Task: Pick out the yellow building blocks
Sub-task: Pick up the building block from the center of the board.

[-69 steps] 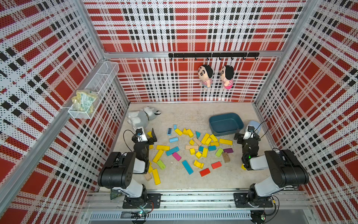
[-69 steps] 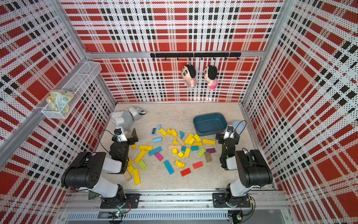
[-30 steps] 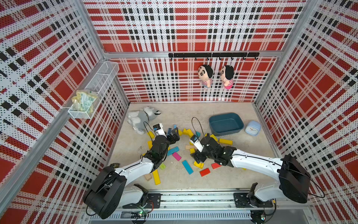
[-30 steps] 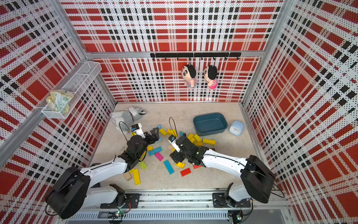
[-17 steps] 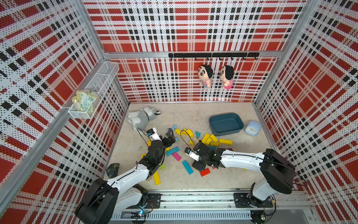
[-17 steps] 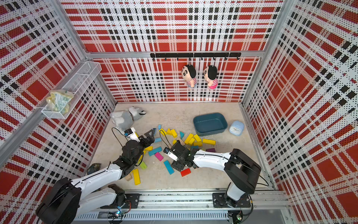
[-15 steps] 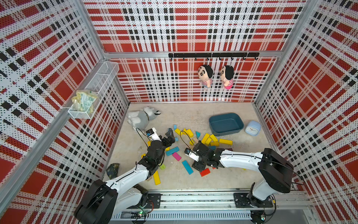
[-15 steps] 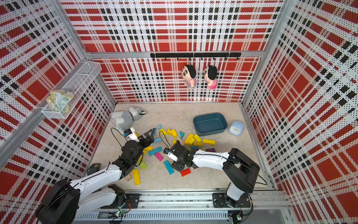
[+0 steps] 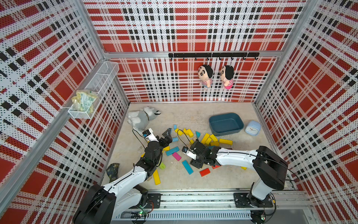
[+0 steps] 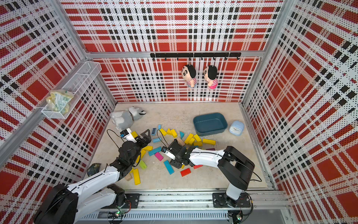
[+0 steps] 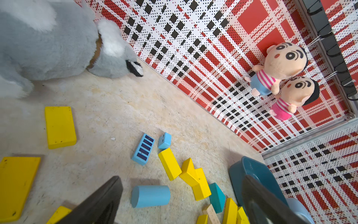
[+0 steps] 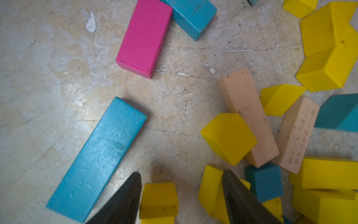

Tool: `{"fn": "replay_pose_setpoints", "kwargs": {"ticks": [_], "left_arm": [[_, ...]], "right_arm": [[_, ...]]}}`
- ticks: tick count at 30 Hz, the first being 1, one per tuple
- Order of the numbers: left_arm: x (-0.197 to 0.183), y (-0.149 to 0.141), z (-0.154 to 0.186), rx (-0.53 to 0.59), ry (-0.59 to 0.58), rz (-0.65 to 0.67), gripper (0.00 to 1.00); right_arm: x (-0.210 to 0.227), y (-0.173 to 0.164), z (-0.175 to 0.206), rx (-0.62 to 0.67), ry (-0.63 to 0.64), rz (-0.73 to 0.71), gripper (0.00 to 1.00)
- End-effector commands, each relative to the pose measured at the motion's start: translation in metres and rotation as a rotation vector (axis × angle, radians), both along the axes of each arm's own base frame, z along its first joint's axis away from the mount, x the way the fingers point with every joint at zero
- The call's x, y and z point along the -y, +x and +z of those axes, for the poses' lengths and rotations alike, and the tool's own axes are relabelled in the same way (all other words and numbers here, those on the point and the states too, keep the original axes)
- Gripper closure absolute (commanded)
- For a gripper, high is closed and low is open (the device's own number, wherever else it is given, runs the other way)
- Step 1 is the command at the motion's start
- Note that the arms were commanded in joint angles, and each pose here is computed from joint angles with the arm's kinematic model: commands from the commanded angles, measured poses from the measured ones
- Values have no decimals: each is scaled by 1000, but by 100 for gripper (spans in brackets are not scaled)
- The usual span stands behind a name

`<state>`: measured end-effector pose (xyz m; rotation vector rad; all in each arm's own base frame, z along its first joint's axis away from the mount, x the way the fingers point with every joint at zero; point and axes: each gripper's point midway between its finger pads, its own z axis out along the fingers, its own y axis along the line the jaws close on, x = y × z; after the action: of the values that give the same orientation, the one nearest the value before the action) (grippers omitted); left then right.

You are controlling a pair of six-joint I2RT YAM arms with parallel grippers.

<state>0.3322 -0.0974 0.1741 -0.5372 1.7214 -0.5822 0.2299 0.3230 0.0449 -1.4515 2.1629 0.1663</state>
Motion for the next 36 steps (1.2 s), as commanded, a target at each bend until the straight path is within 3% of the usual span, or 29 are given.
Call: {"fn": "replay_pose_setpoints", "kwargs": {"ticks": [1, 6, 8, 13, 28, 36], "left_arm": [[-2, 1, -5, -17, 18, -5, 2], [-2, 6, -6, -22, 16, -12, 2], [0, 7, -7, -26, 16, -16, 2], [1, 8, -13, -35, -1, -19, 2], [-8, 2, -9, -15, -23, 15, 2], [-14, -1, -10, -9, -27, 41, 2]], "right_arm": [[3, -6, 18, -15, 23, -16, 29], [2, -12, 55, -2, 131, -23, 27], [8, -24, 47, -47, 130, -12, 27], [31, -37, 4, -133, -14, -26, 29], [16, -21, -20, -120, -58, -37, 31], [19, -24, -30, -158, -108, -29, 57]]}}
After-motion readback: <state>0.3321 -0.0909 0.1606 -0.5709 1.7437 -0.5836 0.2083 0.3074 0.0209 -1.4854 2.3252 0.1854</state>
